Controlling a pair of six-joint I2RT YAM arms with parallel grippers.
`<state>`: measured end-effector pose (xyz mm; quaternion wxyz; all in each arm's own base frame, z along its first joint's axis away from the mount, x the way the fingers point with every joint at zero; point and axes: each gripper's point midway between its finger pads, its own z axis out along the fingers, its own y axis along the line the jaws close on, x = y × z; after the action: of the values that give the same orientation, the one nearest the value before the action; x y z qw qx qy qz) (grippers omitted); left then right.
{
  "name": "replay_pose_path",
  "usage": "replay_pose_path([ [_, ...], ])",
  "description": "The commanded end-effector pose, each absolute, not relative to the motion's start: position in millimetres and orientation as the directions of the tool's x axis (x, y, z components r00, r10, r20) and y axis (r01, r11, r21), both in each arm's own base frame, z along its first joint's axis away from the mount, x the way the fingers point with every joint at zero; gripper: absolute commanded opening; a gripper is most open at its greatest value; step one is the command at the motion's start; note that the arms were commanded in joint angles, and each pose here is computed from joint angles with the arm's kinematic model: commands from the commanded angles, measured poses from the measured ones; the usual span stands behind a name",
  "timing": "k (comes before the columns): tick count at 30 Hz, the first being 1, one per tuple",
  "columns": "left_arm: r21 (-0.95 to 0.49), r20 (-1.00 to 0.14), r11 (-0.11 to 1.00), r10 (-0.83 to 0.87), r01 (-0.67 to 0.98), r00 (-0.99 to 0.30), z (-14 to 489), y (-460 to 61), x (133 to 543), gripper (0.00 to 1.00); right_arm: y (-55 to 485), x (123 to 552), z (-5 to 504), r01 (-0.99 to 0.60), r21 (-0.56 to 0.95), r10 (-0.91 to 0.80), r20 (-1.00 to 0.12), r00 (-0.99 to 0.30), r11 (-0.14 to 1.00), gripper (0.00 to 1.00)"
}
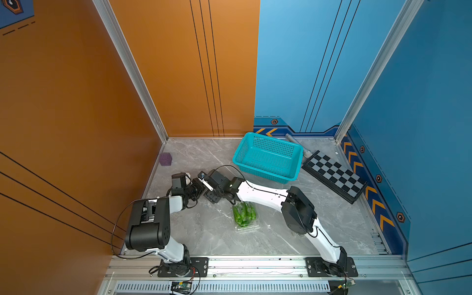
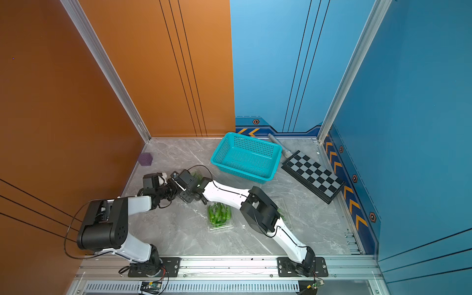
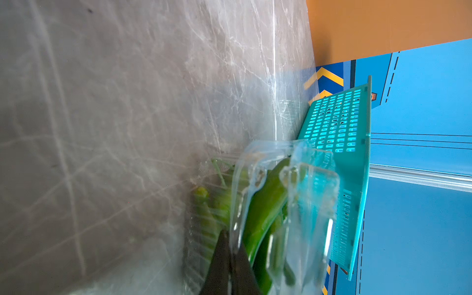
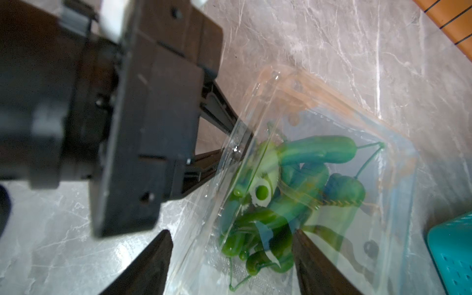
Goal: Take small green peppers out of containers
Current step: Open the packing box at the center of the board.
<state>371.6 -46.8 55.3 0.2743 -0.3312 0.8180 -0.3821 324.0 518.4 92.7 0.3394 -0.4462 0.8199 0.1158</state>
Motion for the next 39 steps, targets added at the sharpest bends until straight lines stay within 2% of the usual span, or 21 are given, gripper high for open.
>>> replay_pose_path([
  [1, -0.801, -0.18, 0.486, -0.753, -0.35, -0.633, 50, -48, 365, 0.0, 510, 329, 72, -0.788, -0.134, -0.67, -0.623, -0.404, 0.6, 0.73],
  [6, -0.804, -0.176, 0.48, -0.756, -0.351, -0.631, 51, -48, 364, 0.0, 502, 337, 62, -0.769, -0.186, -0.688, -0.604, -0.402, 0.612, 0.72],
  [14, -0.805, -0.171, 0.476, -0.758, -0.354, -0.629, 51, -46, 363, 0.0, 492, 343, 46, -0.746, -0.262, -0.722, -0.571, -0.392, 0.612, 0.64],
  [22, -0.802, -0.164, 0.472, -0.763, -0.366, -0.625, 47, -42, 361, 0.0, 478, 349, 47, -0.72, -0.327, -0.742, -0.551, -0.38, 0.612, 0.46],
  [30, -0.795, -0.159, 0.469, -0.773, -0.384, -0.615, 41, -35, 358, 0.0, 460, 350, 46, -0.706, -0.391, -0.776, -0.514, -0.364, 0.59, 0.18],
  [35, -0.792, -0.154, 0.471, -0.77, -0.388, -0.62, 38, -36, 358, 0.0, 458, 350, 59, -0.728, -0.292, -0.73, -0.553, -0.401, 0.621, 0.11],
  [39, -0.79, -0.156, 0.473, -0.77, -0.39, -0.618, 37, -35, 357, 0.0, 455, 349, 73, -0.748, -0.184, -0.69, -0.567, -0.45, 0.638, 0.09],
])
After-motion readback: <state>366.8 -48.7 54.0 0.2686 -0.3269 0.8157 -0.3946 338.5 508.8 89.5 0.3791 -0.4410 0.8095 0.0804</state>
